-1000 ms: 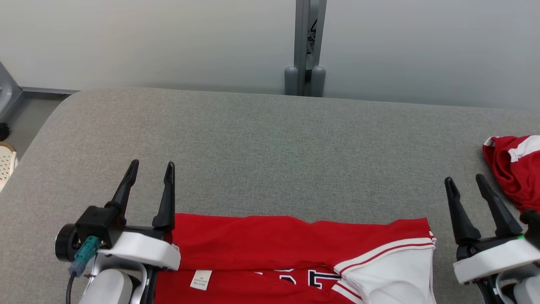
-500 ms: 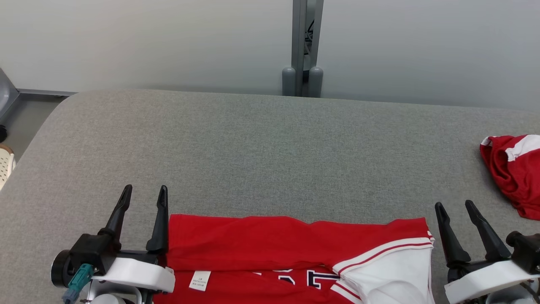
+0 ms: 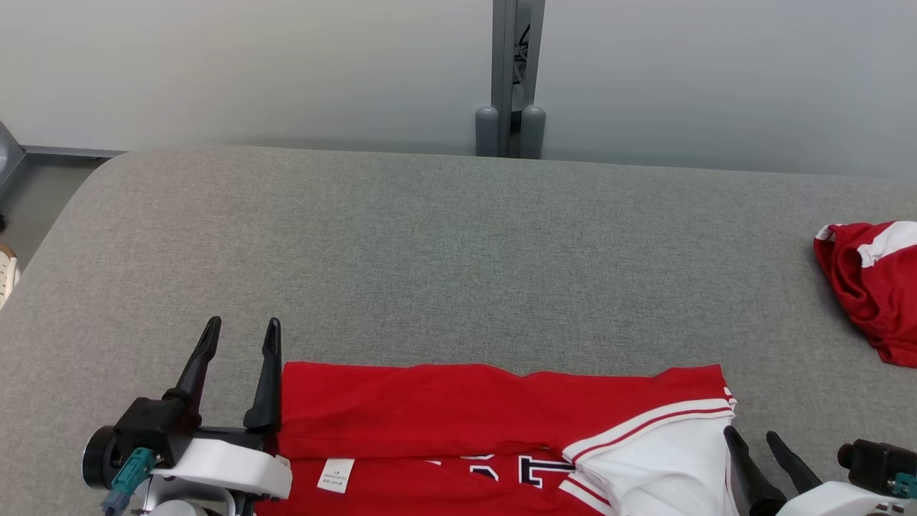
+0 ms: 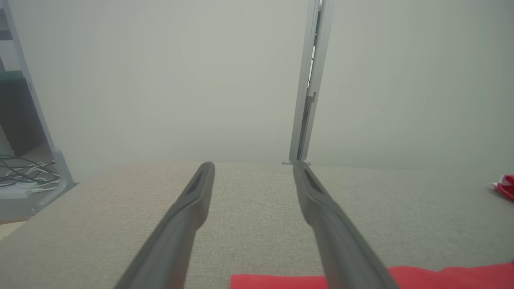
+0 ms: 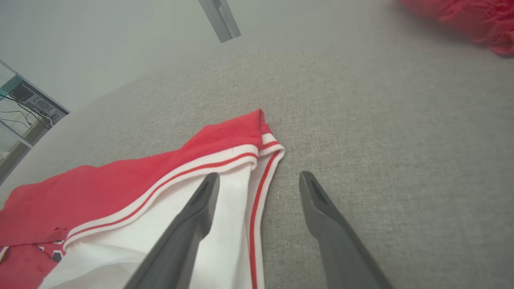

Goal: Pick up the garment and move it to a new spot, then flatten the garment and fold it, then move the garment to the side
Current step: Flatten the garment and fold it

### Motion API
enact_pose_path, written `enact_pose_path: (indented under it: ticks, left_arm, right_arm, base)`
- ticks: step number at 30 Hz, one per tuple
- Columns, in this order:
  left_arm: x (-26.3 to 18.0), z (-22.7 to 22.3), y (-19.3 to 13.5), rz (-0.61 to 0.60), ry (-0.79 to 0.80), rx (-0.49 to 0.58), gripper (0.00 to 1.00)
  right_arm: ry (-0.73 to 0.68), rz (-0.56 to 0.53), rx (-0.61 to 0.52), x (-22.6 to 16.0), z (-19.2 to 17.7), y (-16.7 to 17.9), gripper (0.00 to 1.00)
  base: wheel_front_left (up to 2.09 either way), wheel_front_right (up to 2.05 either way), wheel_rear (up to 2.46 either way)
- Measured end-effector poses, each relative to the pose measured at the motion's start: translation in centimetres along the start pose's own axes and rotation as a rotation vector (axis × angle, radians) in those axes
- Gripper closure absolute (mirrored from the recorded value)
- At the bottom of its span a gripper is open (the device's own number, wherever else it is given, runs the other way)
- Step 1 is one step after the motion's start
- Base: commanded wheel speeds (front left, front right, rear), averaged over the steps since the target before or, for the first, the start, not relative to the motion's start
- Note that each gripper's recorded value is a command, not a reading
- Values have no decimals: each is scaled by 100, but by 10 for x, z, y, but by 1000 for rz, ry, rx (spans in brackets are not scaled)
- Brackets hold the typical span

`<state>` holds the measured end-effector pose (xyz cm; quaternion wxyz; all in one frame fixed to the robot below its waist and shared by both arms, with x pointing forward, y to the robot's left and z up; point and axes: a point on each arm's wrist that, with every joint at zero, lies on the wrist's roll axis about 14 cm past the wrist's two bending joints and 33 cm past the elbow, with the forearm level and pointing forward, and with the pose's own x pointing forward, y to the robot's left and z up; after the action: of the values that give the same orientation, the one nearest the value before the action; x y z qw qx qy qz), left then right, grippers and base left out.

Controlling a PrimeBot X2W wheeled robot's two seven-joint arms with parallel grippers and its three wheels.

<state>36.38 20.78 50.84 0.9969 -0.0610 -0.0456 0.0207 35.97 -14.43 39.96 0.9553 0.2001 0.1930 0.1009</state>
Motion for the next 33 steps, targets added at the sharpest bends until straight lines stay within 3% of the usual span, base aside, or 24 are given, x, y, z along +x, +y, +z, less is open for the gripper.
enact_pose_path:
  ticks: [8,29,30,32,33]
  left_arm:
    - [3,0,-2,-9,0,-6,0]
    - [1,-4,6,19,14,-10,0]
    - [1,-4,7,21,14,-10,0]
    - [1,-4,8,23,12,-9,0]
    - [0,-3,8,25,12,-9,0]
  right_arm:
    - [131,-12,75,-2,-29,-2,0]
    - [272,92,132,15,-50,33,0]
    - [275,96,137,15,-51,35,16]
    - [279,100,141,15,-52,36,100]
    - [284,103,141,15,-53,37,100]
  base:
    - [0,0,0]
    - [0,0,0]
    - [0,0,0]
    - [0,0,0]
    - [0,0,0]
